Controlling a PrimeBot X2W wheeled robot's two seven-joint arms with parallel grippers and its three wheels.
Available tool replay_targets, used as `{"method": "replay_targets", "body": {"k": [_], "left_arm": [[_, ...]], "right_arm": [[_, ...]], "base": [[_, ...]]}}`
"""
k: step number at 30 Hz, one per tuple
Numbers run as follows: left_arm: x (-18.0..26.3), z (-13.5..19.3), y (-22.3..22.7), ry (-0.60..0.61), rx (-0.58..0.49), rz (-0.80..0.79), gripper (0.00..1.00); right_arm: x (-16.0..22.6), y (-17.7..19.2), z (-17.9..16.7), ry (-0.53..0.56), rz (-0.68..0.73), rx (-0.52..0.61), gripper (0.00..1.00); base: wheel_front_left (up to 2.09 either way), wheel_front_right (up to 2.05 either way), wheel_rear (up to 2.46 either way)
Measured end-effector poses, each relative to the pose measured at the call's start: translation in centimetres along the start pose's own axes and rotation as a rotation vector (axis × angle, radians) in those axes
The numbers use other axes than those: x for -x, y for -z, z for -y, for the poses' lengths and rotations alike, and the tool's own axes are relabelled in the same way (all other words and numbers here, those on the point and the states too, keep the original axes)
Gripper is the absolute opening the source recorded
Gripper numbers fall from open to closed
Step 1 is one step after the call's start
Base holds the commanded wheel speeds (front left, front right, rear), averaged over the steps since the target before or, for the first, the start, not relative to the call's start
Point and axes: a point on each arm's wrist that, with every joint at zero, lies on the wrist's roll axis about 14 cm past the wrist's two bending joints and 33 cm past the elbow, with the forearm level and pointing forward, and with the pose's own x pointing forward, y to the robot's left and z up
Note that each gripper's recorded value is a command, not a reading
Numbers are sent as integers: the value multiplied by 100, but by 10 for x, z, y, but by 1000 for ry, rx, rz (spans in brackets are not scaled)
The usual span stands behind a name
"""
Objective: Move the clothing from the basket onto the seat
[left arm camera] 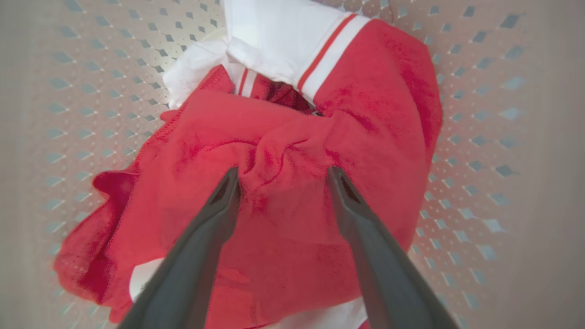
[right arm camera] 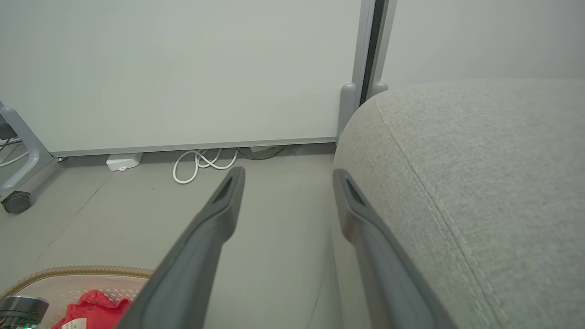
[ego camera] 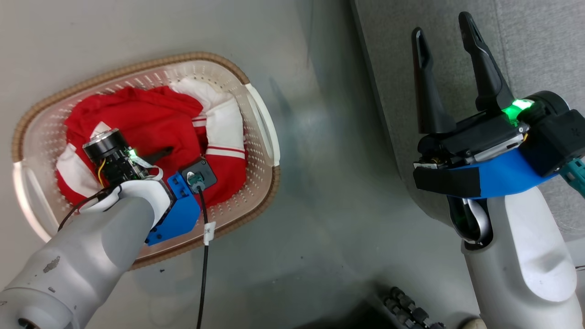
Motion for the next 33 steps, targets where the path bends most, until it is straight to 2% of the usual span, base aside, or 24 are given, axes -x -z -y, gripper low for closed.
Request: {"method": "replay_targets", "body": {"k": [7,20,21,22,23,33], "left_arm": [[-23,19,28,65,-82,-100,100],[-53,31,48,118,-73,-140,100],[-53,31,50,119,-75,-146,87],[-54,31,50,120,-75,-146,40],[-54,32,50,120,-73,-144,0],[-45,27,24,96,-88,-61,0]], "right_arm": [[-1,21,4,6,-37,0,100],[-4,38,10,14,-54,7,100],[-4,39,10,14,-54,7,100],[-4,39,10,14,-55,7,100],[-4,39,9,13,-54,7,100],[-6,25,5,3,-25,7,100]], "base": [[0,0,0],[0,0,0],[0,0,0],[0,0,0],[0,0,0],[0,0,0]]}}
